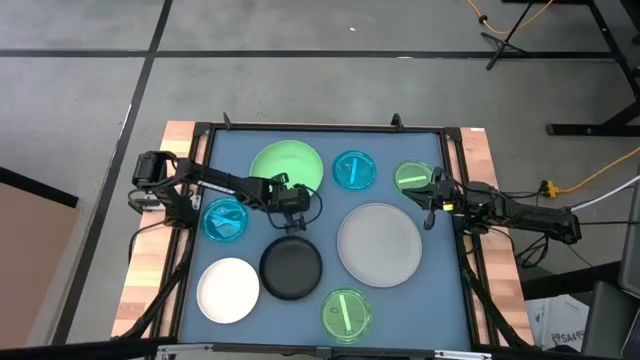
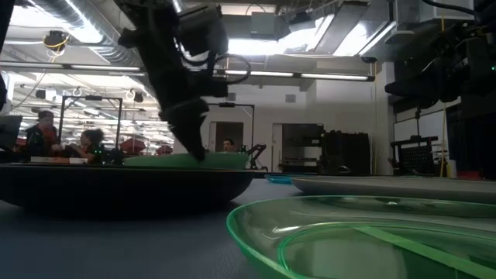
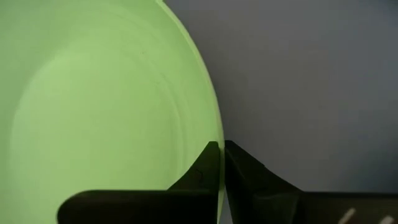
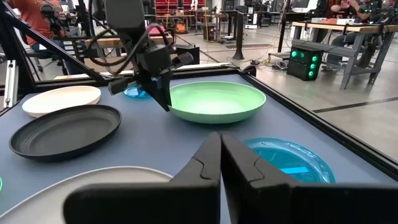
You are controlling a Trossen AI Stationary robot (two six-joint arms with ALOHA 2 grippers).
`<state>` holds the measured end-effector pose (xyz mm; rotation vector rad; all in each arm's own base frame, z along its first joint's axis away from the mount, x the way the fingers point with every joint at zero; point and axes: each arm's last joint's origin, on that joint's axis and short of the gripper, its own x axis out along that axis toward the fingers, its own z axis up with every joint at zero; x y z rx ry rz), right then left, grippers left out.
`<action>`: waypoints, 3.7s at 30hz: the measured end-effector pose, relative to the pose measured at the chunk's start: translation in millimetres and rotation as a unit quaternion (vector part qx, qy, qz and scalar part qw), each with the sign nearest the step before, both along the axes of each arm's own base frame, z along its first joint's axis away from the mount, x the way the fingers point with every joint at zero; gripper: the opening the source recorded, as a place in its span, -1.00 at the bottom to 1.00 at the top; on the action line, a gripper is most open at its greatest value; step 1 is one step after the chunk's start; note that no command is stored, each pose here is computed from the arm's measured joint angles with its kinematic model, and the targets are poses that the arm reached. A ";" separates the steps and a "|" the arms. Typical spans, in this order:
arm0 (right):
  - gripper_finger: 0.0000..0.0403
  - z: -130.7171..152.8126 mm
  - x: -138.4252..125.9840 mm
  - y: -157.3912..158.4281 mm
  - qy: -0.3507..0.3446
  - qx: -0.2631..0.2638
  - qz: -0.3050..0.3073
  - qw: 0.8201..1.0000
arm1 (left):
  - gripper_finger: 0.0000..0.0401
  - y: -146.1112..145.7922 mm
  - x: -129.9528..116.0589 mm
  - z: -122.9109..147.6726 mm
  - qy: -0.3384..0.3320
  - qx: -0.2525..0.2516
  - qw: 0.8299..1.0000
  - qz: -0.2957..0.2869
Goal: Stack plastic plates
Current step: Stack the green plate on top of the gray plate, then stack the black plate on top of the green plate
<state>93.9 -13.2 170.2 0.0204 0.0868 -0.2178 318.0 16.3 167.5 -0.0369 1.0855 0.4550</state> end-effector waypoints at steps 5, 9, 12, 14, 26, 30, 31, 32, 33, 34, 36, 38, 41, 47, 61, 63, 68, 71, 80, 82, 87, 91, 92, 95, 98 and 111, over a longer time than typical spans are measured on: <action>-1.00 0.0 0.0 0.0 0.000 0.000 0.000 1.000 | -0.99 -4.9 13.9 17.3 -0.032 0.015 0.999 -0.040; -1.00 0.1 0.0 0.0 0.000 0.000 0.000 1.000 | -0.99 -12.2 25.6 33.4 -0.068 0.028 0.995 -0.069; -1.00 0.1 0.0 0.0 -0.001 0.000 0.000 1.000 | -0.99 -19.2 33.0 43.8 -0.097 0.034 0.991 -0.091; -1.00 0.1 0.0 0.0 -0.001 0.000 0.000 1.000 | -0.99 -25.1 37.7 50.1 -0.118 0.034 0.986 -0.110; -1.00 0.8 0.1 -0.3 -0.005 -0.001 -0.005 1.000 | -1.00 -63.7 55.5 66.3 -0.231 0.019 0.944 -0.234; -1.00 1.7 0.2 -0.4 -0.011 -0.002 -0.006 1.000 | -1.00 -77.4 66.4 57.6 -0.265 0.001 0.925 -0.273; -1.00 1.7 0.2 -0.4 -0.011 -0.002 -0.006 1.000 | -1.00 -81.4 69.7 54.2 -0.274 -0.003 0.920 -0.281; -1.00 1.7 0.2 -0.4 -0.011 -0.002 -0.006 1.000 | -1.00 -85.0 72.4 51.0 -0.282 -0.009 0.915 -0.289; -1.00 1.7 0.2 -0.4 -0.011 -0.002 -0.006 1.000 | -1.00 -88.4 74.6 48.0 -0.288 -0.014 0.910 -0.296; -1.00 1.6 0.2 -0.5 -0.011 -0.002 -0.008 1.000 | -1.00 -91.6 76.8 44.5 -0.293 -0.019 0.906 -0.303; -1.00 1.7 0.1 -0.9 -0.011 -0.003 -0.016 1.000 | -1.00 -97.5 80.0 38.7 -0.301 -0.024 0.901 -0.311; -1.00 1.7 -0.2 -1.9 -0.011 -0.004 -0.032 0.999 | -1.00 -102.4 82.0 34.0 -0.305 -0.031 0.896 -0.320; -1.00 1.9 -0.8 -3.7 -0.011 -0.007 -0.066 0.998 | -1.00 -107.3 84.1 31.6 -0.316 -0.038 0.888 -0.331; -1.00 2.2 -1.7 -5.8 -0.011 -0.010 -0.105 0.994 | -1.00 -110.4 89.9 18.8 -0.321 -0.045 0.882 -0.342; -1.00 2.1 -1.8 -5.8 -0.009 -0.009 -0.104 0.994 | -0.76 -112.6 97.1 -1.7 -0.323 -0.048 0.880 -0.344; -1.00 2.0 -1.7 -5.8 -0.009 -0.009 -0.104 0.994 | -0.73 -112.2 97.2 -1.7 -0.323 -0.048 0.881 -0.342; -1.00 2.0 -1.8 -5.8 -0.009 -0.009 -0.104 0.994 | -0.66 -112.1 96.9 -2.3 -0.319 -0.049 0.882 -0.342; -1.00 2.0 -1.7 -5.8 -0.009 -0.009 -0.104 0.994 | -0.62 -112.1 96.9 -2.3 -0.320 -0.049 0.882 -0.342; -1.00 2.0 -1.8 -5.8 -0.009 -0.009 -0.104 0.994 | -0.54 -111.9 97.0 -2.3 -0.320 -0.046 0.883 -0.339; -1.00 2.0 -1.8 -5.8 -0.009 -0.009 -0.104 0.994 | -0.54 -111.6 97.0 -2.3 -0.320 -0.046 0.884 -0.339; -1.00 2.0 -1.8 -5.7 -0.009 -0.009 -0.104 0.994 | -0.56 -111.5 96.9 -2.6 -0.319 -0.046 0.884 -0.339; -1.00 2.0 -1.8 -5.7 -0.009 -0.009 -0.104 0.994 | -0.58 -110.7 95.5 -1.7 -0.310 -0.041 0.890 -0.333; -1.00 2.0 -1.8 -5.7 -0.009 -0.009 -0.104 0.994 | -0.58 -110.3 95.2 -1.0 -0.309 -0.038 0.892 -0.329; -1.00 1.9 -1.7 -5.7 -0.009 -0.009 -0.104 0.995 | -0.59 -109.8 94.9 -0.3 -0.307 -0.035 0.894 -0.323; -1.00 1.9 -1.8 -5.7 -0.009 -0.009 -0.104 0.995 | -0.59 -109.7 94.8 -0.4 -0.307 -0.035 0.895 -0.321; -1.00 1.9 -1.7 -5.7 -0.008 -0.009 -0.104 0.995 | -0.59 -88.8 86.5 11.7 -0.275 -0.094 0.927 -0.239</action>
